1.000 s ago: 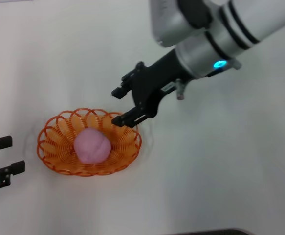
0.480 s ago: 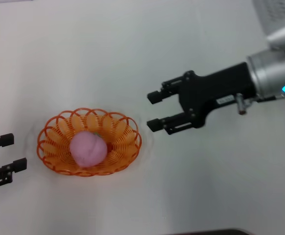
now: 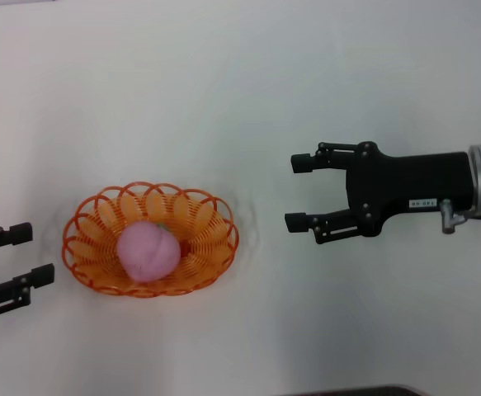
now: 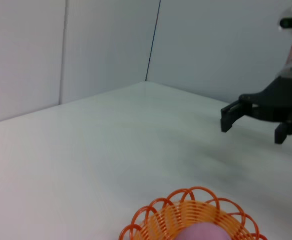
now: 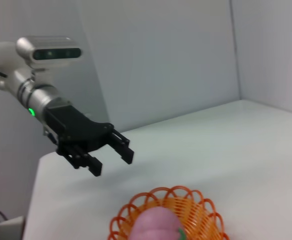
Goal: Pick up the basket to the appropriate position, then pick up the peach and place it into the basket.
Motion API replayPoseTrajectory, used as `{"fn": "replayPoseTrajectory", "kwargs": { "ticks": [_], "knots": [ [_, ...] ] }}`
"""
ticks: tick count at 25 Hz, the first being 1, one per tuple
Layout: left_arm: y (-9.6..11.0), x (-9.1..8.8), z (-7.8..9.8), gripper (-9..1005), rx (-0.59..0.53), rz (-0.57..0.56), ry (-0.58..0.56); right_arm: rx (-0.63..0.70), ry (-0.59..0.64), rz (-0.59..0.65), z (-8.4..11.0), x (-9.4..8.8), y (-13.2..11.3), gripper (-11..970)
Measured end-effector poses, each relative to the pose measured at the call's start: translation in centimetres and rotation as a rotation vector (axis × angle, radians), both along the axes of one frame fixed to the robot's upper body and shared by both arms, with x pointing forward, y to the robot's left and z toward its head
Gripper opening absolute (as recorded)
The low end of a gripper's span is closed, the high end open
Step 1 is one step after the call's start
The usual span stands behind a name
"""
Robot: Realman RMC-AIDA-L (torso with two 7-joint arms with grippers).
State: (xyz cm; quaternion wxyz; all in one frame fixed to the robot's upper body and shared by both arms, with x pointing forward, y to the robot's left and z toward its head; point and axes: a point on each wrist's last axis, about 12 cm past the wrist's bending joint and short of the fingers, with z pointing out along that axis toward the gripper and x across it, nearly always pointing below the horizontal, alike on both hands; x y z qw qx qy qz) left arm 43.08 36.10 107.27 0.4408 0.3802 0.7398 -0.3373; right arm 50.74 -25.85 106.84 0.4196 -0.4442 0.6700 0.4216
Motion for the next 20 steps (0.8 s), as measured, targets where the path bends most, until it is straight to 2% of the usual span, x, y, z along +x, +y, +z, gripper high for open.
{"fn": "replayPoseTrajectory", "kwargs": {
  "ticks": [7, 13, 20],
  "knots": [
    [-0.2, -0.2, -0.4, 641, -0.007, -0.006, 0.008, 0.027, -0.088, -0.044, -2.6, -2.1, -0.4, 944],
    [-0.4, -0.9, -1.4, 641, -0.004, -0.008, 0.000, 0.018, -0.084, -0.078, -3.2, -3.0, -1.3, 943],
    [-0.5, -1.5, -2.6, 642, 0.019, -0.003, 0.007, 0.008, -0.086, -0.106, -3.2, -3.1, -2.3, 942]
  ]
}}
